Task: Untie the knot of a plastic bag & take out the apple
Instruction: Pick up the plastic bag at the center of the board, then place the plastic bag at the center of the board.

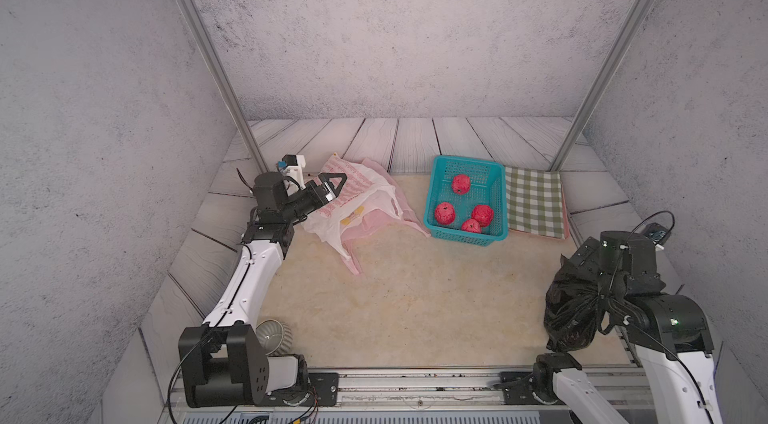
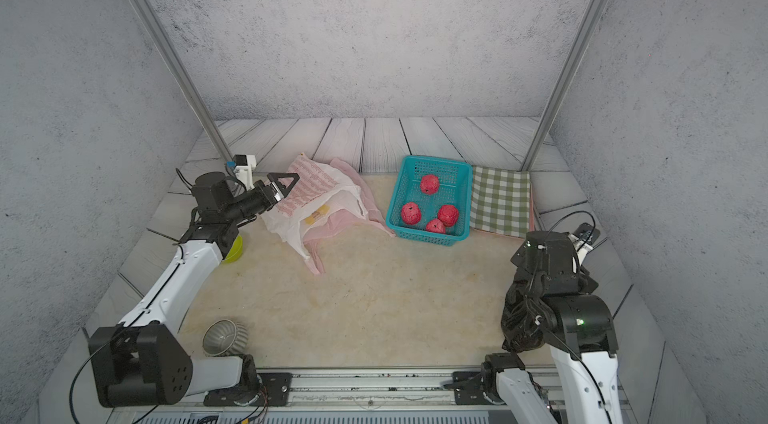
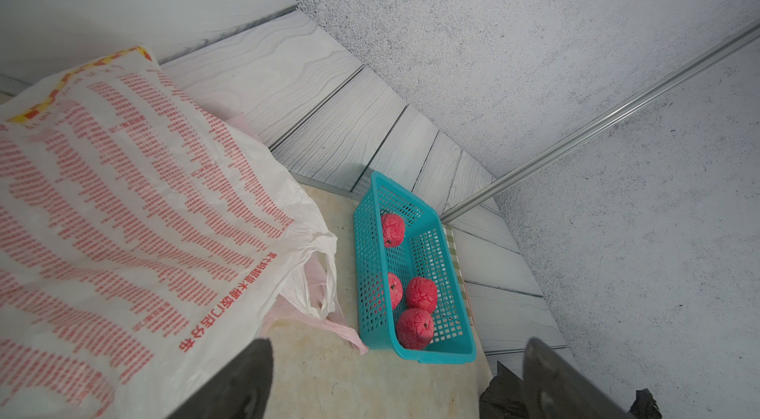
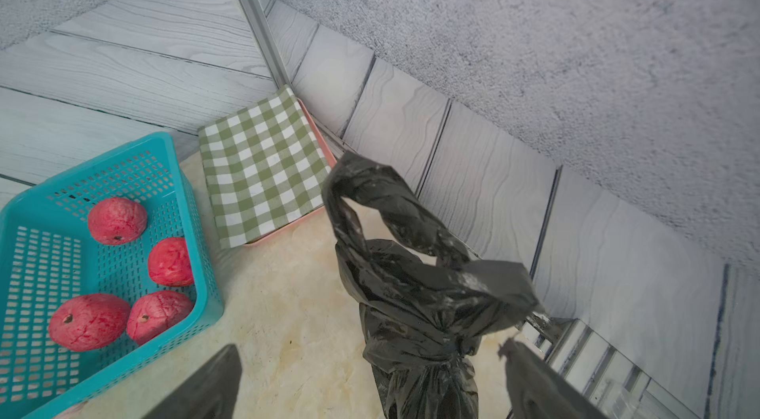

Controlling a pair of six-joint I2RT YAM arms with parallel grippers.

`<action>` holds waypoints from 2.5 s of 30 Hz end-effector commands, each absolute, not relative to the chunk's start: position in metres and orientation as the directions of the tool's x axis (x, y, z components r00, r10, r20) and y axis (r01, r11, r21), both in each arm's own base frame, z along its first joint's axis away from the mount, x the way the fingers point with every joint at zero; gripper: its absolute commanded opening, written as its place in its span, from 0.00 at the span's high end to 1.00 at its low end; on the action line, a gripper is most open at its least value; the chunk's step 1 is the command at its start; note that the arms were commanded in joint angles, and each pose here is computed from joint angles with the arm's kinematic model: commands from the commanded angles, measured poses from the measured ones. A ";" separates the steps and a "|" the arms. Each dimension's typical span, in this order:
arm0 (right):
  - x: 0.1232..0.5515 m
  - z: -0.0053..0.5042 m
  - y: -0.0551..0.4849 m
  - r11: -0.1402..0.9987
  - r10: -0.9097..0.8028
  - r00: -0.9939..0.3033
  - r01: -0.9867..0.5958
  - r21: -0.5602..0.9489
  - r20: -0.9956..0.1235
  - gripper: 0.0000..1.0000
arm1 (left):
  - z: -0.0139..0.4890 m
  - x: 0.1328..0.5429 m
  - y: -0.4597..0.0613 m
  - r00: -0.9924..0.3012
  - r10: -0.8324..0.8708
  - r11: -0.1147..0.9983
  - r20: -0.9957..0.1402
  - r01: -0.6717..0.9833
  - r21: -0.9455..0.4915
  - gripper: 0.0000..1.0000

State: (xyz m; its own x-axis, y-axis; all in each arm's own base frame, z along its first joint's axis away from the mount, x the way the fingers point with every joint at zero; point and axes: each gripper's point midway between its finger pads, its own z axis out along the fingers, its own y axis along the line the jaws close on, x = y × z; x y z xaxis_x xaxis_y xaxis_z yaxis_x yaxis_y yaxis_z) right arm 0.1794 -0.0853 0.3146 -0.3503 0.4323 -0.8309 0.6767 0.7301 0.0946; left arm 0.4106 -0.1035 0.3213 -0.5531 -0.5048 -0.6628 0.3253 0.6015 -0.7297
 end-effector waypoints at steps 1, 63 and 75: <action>0.173 0.320 -0.097 0.676 0.441 -0.274 0.727 0.116 -0.855 0.00 | 0.333 0.414 -0.102 -0.529 -0.507 0.594 -0.681 0.358 -0.721 0.04; 0.248 0.185 0.149 0.809 0.209 -0.803 -0.179 0.560 -0.558 0.67 | 0.305 0.434 -0.075 -0.594 -0.592 0.514 -0.545 0.242 -0.823 0.13; 0.176 0.166 0.136 0.757 0.199 -0.781 -0.260 0.599 -0.591 0.31 | 0.272 0.365 -0.207 -0.754 -0.087 0.707 -0.651 0.414 -0.574 0.12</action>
State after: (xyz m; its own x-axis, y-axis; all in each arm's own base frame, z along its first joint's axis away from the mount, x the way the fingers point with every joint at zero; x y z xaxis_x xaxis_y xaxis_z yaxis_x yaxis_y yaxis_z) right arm 0.1829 0.1296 0.1720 -0.7487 0.2278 -0.6225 -0.2487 0.7741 0.5823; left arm 0.3829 -0.2126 0.3037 -0.7184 -0.2120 -0.6626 0.4403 0.5988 -0.6690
